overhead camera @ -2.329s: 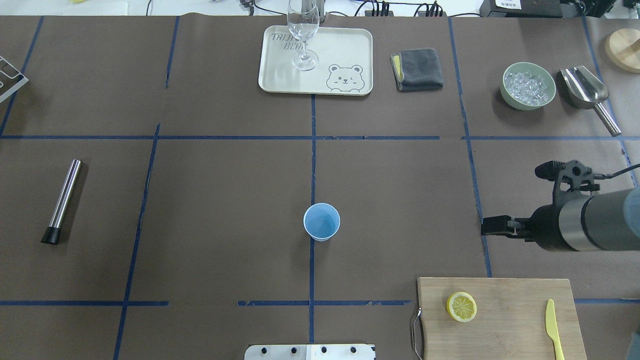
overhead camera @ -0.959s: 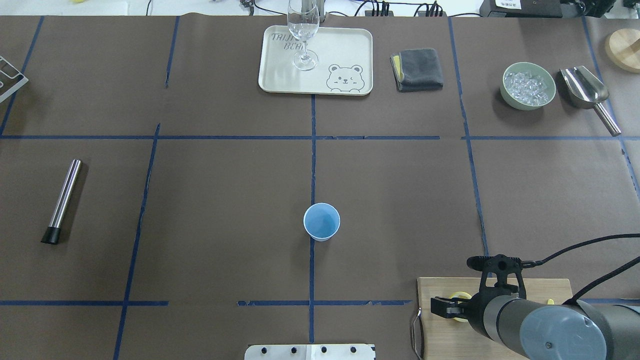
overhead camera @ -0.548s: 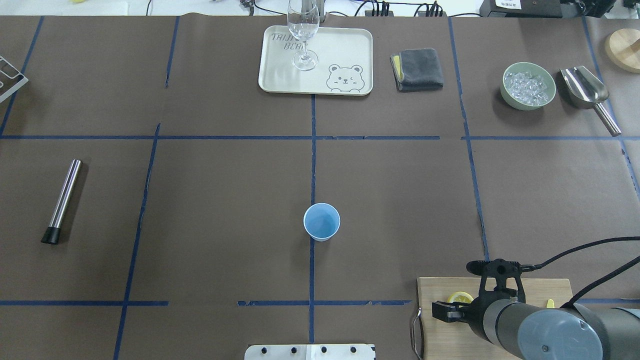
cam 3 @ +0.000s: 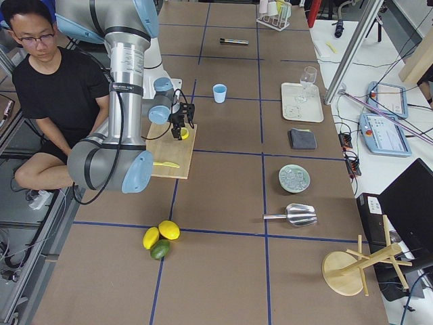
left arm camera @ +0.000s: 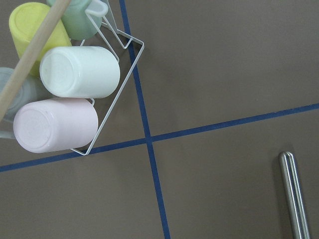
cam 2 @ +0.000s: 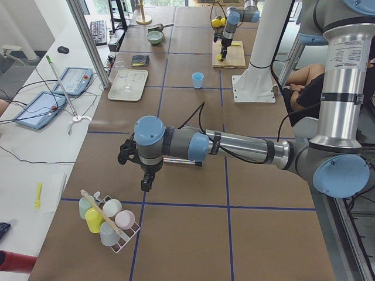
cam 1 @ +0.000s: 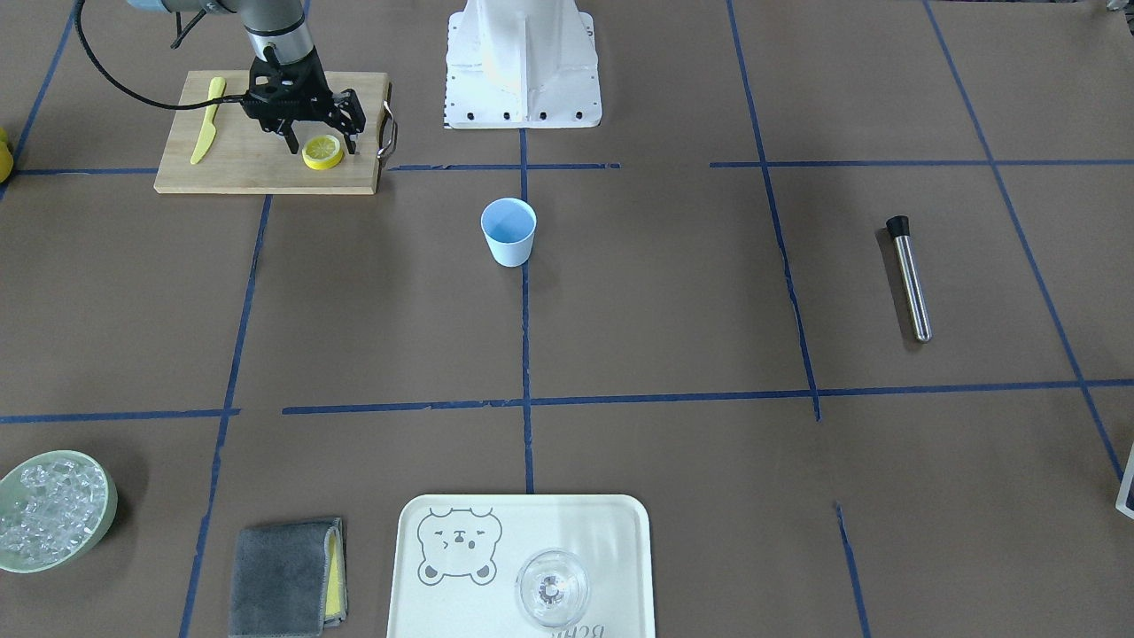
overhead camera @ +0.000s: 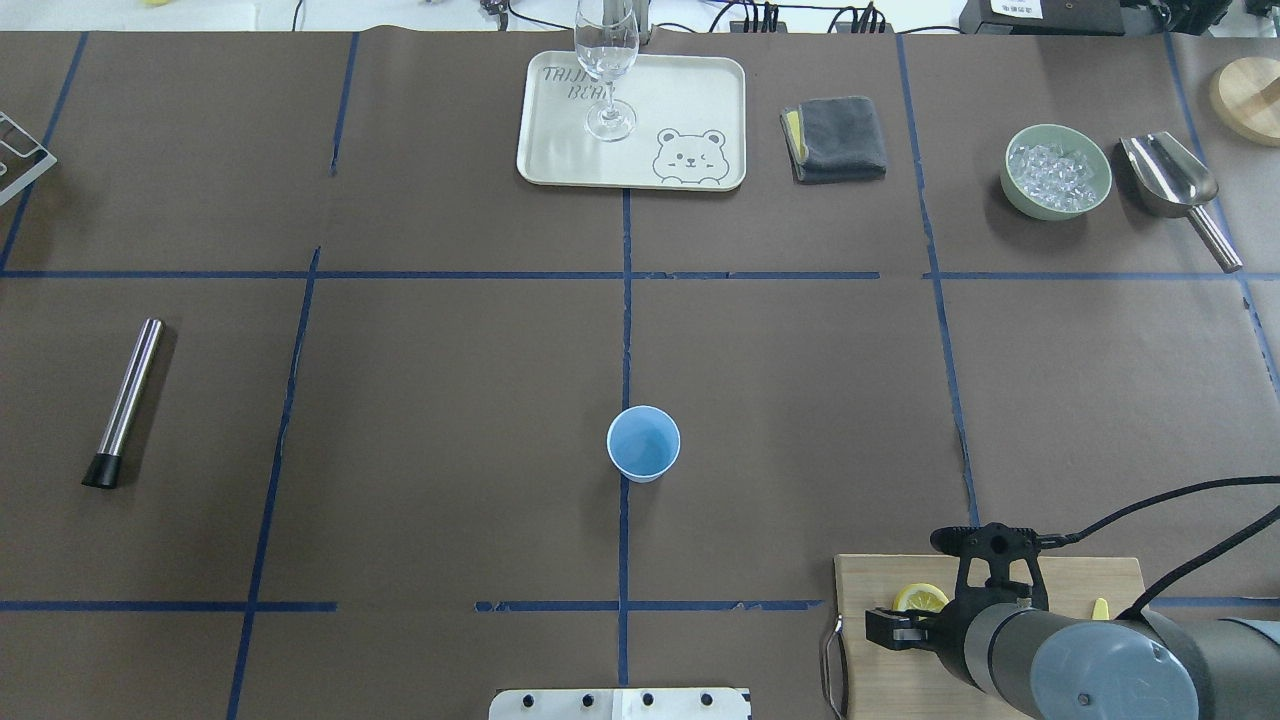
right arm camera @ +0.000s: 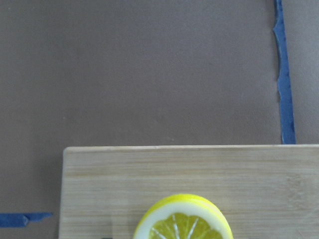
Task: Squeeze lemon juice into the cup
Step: 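Close the right gripper on the lemon slice and lift it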
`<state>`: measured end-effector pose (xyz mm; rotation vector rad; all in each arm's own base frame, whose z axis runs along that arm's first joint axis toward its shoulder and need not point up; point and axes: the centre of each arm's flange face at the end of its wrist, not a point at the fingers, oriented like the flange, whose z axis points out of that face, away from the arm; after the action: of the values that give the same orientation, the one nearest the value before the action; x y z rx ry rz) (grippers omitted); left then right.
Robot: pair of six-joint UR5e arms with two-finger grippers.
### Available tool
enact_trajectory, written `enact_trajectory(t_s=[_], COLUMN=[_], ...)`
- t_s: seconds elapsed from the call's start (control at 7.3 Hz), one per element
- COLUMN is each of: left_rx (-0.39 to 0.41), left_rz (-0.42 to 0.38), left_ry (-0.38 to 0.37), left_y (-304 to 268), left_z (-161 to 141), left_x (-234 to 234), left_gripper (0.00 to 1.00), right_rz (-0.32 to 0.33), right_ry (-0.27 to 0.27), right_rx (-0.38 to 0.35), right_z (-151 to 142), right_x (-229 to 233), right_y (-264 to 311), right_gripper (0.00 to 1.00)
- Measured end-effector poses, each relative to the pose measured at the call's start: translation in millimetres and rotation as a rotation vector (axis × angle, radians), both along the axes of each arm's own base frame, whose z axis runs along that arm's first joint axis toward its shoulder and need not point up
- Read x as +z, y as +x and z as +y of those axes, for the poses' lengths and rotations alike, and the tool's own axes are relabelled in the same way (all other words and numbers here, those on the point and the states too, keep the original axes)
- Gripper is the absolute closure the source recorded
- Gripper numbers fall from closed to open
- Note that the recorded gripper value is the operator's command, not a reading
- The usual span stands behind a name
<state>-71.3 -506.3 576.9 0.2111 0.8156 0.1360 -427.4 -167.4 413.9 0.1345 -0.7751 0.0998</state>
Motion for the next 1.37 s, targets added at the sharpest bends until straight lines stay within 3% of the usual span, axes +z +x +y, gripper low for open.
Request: enact_trajectory(t_s=[0.27,0.68,1.37], left_rx=[0.000,0.001,0.002], left_rz=[0.000,-0.001,0.001], left_ry=[0.001,0.005,0.011], left_y=[0.0,0.6,0.8], left_z=[-0.4,-1.3,-2.4], left_x=[-0.3,2.5,2.8], left_gripper=[0.00,0.00,0.00], right_rz=[0.003,0.003,-0.004], right_ry=[0.000,-0.001,-0.001], right_rx=[-0.001,0.002,0.004], right_z=[0.0,-1.0,-1.9], right_x=[1.1,1.0,-2.5], right_y=[0.0,1.2,2.9], right_gripper=[0.37,0.48,0.55])
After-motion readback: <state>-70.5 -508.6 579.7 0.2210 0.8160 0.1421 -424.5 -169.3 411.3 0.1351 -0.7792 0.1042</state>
